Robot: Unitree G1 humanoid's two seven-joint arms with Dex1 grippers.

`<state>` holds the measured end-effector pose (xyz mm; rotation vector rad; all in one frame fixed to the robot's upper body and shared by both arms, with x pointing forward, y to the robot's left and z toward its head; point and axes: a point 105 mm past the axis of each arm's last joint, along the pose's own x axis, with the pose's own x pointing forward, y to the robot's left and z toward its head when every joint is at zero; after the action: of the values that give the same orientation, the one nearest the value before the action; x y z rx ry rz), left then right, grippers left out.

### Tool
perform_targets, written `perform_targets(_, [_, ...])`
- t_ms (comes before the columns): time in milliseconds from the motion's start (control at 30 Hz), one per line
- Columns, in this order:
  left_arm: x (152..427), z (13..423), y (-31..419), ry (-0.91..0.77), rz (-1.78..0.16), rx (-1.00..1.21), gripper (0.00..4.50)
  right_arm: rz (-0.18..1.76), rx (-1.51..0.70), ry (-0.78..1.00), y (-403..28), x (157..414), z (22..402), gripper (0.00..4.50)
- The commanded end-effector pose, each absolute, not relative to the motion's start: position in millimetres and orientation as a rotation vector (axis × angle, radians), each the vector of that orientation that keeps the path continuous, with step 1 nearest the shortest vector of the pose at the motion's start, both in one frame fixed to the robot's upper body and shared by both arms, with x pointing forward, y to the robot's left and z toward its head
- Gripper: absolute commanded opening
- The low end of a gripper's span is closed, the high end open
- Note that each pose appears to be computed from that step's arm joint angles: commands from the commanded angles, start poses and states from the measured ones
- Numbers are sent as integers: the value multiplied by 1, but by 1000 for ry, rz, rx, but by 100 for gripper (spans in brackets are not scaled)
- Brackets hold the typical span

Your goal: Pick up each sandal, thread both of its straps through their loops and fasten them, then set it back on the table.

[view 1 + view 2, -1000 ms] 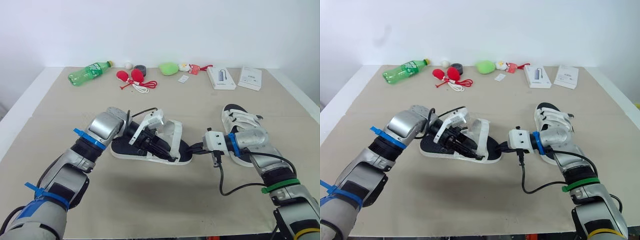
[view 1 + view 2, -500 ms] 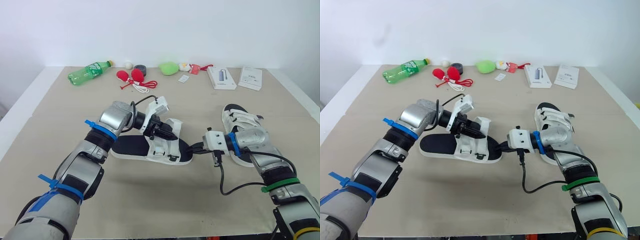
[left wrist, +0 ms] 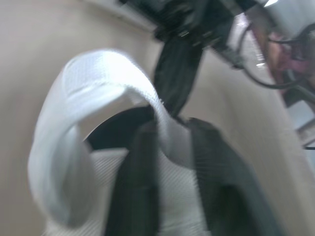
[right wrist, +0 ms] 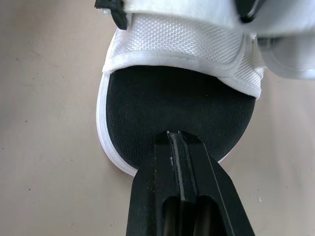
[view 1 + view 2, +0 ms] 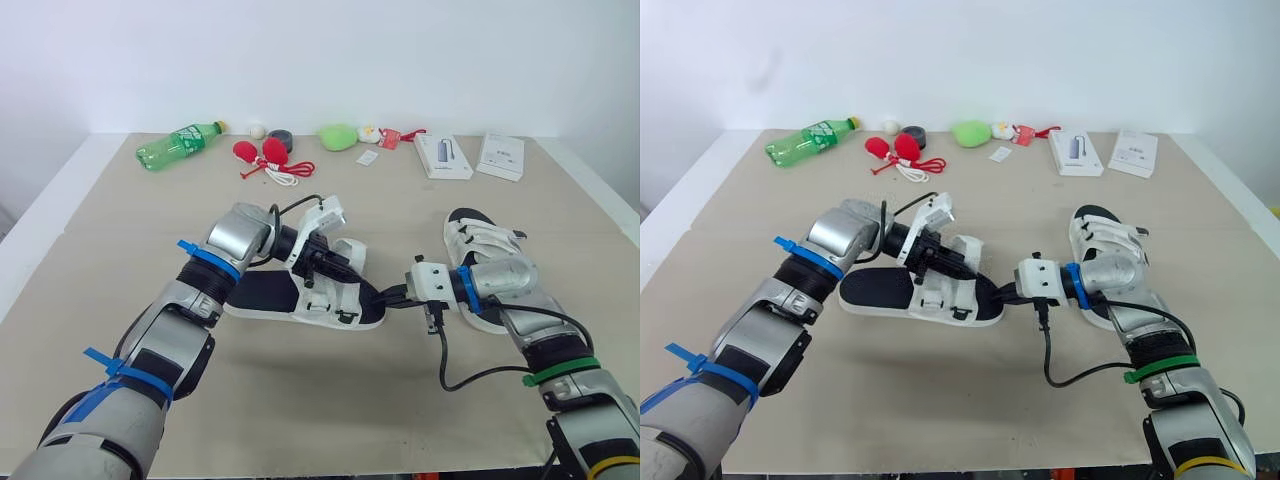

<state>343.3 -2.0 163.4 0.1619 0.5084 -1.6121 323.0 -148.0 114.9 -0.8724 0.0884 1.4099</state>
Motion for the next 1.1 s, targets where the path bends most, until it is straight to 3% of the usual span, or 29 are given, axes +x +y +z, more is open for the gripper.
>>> perform_targets(33, [335,177,0,478,-1664,161,5,1404,-881,167,-157,321,102,0])
perform_targets(700, [308,147,20,613,-1631,196,5,1410,-885,175,-157,324,102,0])
perform_targets(733, [308,146,21,617,-1630,202,62,1410,-886,175,-156,324,102,0])
perform_targets(867, [301,159,23,583,-1696,204,190,1411,-885,172,-156,324,102,0])
perform_targets(1000, [296,193,30,433,-1783,250,352,1411,-884,172,-155,324,101,0])
perform_targets(1100, [287,218,47,396,-1848,237,352,1411,-883,174,-156,324,101,0])
